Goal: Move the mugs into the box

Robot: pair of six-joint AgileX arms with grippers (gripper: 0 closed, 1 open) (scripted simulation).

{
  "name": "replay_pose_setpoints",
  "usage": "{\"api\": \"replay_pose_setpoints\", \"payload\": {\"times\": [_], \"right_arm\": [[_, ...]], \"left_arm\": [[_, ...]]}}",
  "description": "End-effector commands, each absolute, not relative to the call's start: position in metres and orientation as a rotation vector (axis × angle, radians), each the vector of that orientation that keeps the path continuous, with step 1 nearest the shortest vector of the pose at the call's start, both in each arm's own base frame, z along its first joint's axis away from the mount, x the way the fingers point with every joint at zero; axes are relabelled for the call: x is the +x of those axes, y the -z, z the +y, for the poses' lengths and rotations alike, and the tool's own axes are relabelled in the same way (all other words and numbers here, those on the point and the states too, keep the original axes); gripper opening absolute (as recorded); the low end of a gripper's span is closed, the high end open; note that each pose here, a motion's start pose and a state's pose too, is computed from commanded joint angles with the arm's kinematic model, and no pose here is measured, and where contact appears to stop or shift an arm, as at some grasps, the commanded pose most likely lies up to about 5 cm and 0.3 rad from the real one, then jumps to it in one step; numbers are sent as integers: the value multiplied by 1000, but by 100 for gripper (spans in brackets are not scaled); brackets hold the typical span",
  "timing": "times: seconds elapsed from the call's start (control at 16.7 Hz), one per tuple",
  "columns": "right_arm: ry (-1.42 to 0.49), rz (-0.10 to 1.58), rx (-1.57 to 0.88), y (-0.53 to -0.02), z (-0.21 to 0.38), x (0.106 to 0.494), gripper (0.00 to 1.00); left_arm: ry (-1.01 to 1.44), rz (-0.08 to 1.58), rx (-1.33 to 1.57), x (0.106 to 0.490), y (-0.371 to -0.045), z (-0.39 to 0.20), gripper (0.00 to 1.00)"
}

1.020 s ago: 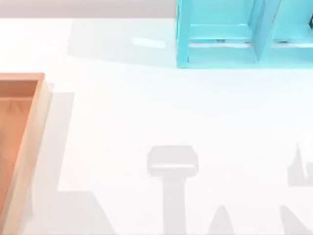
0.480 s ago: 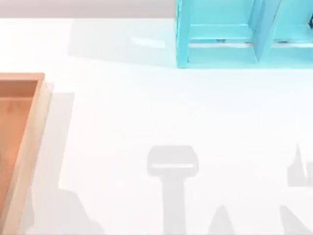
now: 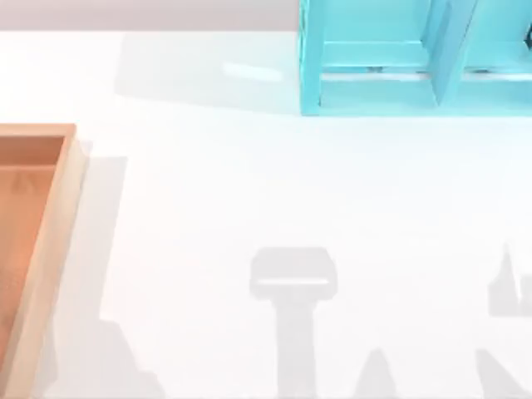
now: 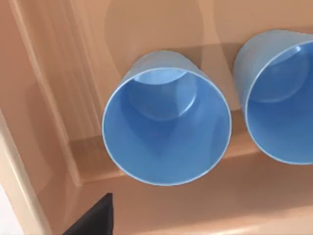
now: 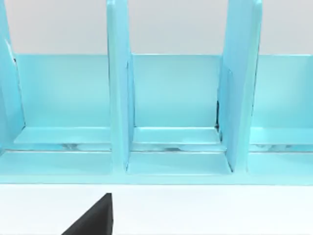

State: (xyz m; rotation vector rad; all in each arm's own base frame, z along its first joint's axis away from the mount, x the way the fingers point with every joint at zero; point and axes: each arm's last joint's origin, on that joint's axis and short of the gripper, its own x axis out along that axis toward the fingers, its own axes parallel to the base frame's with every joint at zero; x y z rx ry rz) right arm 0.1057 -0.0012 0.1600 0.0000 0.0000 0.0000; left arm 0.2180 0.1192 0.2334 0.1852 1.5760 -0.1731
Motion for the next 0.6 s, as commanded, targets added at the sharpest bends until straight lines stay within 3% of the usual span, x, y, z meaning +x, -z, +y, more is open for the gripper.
{"api": "replay_pose_setpoints", "payload": {"times": [0.6], "right_arm": [[0, 0, 0, -160, -1, 106, 100]], "left_arm": [[168, 1564, 193, 218, -146, 119, 100]]}}
